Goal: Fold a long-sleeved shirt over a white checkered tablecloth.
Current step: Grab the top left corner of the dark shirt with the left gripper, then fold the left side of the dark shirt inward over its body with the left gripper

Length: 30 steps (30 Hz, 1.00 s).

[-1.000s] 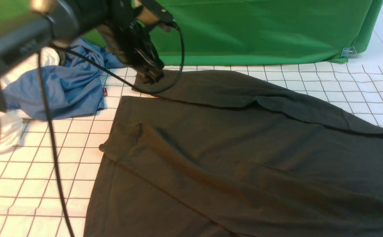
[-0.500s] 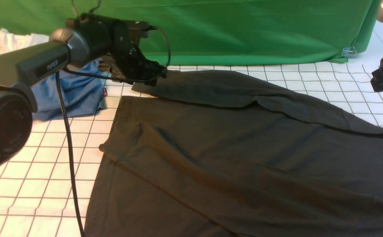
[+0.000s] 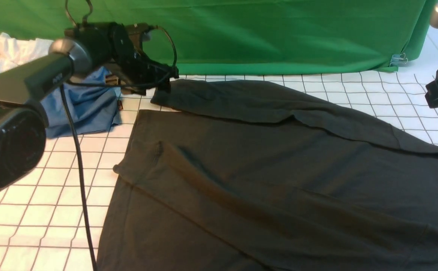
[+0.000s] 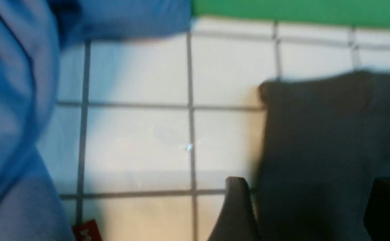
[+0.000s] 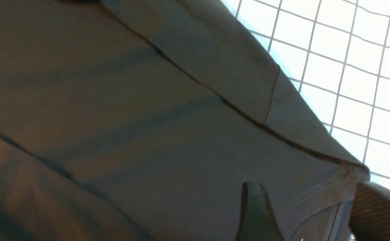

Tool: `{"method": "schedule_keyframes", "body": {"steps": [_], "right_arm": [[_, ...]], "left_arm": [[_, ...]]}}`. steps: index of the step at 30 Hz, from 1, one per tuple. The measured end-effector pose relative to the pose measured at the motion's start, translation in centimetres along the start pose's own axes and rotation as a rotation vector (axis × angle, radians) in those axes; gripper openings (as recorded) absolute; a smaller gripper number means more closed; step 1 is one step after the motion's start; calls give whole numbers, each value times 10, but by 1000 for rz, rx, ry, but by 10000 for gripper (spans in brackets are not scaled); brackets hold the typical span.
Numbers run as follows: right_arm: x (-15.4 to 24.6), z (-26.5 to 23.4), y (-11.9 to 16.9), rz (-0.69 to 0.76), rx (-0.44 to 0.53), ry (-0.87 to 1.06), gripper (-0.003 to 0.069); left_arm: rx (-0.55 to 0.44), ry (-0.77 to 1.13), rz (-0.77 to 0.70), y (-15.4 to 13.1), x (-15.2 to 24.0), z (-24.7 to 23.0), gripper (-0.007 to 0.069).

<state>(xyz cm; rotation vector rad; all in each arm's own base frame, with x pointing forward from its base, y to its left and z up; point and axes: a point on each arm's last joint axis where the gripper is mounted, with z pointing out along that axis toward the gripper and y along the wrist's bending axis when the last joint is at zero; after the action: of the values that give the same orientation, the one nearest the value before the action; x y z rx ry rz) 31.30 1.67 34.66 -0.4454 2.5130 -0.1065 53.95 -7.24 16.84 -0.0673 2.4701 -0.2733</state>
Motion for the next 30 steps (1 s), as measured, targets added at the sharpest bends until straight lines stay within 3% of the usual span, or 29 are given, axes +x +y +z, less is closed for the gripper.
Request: {"method": "schedule_keyframes", "body": {"steps": [5,8,15,17,22,30], "right_arm": [[0,0,0,0,0,0,410],[0,0,0,0,0,0,410],[0,0,0,-1,0,0,410],[0,0,0,-2,0,0,410],[0,0,0,-11,0,4,410],[-2,0,-1,-41,8,-21,410]], "left_arm": [[6,6,3,0,3,5,420],[19,8,21,-1,3,6,333],[63,33,91,-6,6,7,31],[66,41,102,-7,5,6,-10],[63,33,173,-15,-20,-20,-33],[89,-53,259,-34,-63,-102,-33]]}}
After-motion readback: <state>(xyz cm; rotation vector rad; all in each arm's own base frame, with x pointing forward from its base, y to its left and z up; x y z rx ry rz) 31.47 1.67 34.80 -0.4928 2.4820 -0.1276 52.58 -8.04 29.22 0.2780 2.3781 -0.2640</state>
